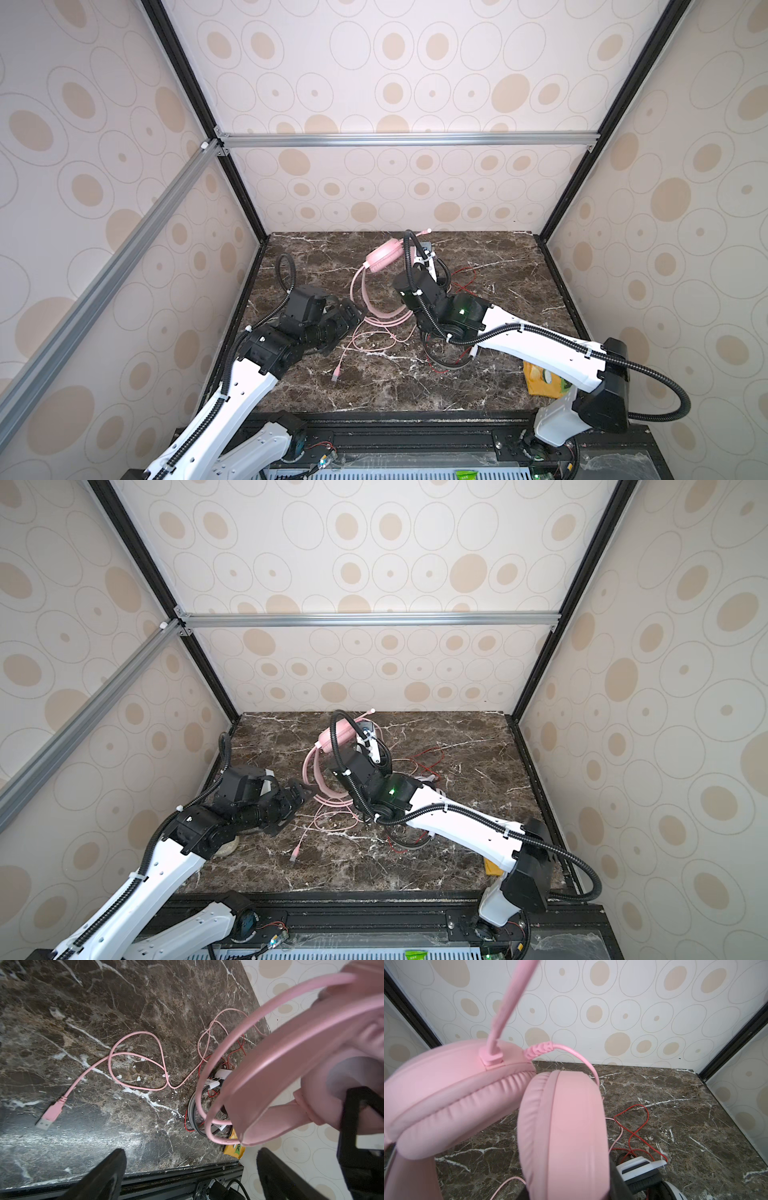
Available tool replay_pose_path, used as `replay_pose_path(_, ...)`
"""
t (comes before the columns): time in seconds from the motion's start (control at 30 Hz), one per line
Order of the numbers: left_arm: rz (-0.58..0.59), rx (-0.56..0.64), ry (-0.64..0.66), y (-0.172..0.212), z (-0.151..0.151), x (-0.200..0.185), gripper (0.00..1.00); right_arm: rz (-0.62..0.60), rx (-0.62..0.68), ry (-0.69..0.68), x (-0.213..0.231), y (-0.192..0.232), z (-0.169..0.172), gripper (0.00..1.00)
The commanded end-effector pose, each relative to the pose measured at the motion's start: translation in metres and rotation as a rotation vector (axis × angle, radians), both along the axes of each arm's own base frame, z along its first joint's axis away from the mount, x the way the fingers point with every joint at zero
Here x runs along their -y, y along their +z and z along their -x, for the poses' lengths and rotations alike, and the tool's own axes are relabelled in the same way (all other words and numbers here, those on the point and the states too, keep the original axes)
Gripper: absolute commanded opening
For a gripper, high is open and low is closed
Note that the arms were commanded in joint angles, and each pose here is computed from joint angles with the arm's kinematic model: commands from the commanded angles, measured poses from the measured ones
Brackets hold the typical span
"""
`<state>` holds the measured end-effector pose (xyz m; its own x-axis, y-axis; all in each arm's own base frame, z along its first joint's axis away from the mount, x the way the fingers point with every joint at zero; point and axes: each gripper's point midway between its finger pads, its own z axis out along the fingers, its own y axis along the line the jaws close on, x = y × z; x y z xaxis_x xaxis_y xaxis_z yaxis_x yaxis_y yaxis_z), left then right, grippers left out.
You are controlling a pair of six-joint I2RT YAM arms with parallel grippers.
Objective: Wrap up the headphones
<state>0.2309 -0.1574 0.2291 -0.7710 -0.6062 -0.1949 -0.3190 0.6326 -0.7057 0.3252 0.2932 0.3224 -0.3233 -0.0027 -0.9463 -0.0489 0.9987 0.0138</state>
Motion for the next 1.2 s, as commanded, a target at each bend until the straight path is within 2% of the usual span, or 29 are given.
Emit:
replay_pose_path(0.0,0.036,0.036,0.05,0.012,-0.016,0.012,0.98,-0.104,0.07,-0.03,0.001,0.026,0.004,0.24)
replay_pose_path(0.1,0.045,0.06,0.049,0.019,-0.026,0.025,0.98,-0.089,0.069,-0.035,0.002,0.025,0.005,0.24)
replay_pose_path(0.37,0.001,0.012,0.067,0.002,-0.036,0.041,0.98,-0.098,0.081,-0.038,0.005,0.029,0.008,0.23)
replay_pose_path(0.7,-0.007,-0.025,0.09,-0.004,-0.038,0.046,0.8,-0.096,0.12,-0.072,0.013,0.033,0.009,0.22)
replay_pose_path(1.0,0.021,-0.06,0.092,-0.013,-0.03,0.054,0.78,-0.111,0.215,-0.183,0.028,0.049,0.021,0.21)
replay_pose_path(1.17,0.027,-0.067,0.097,-0.017,-0.029,0.055,0.67,-0.126,0.224,-0.188,0.033,0.049,0.023,0.21)
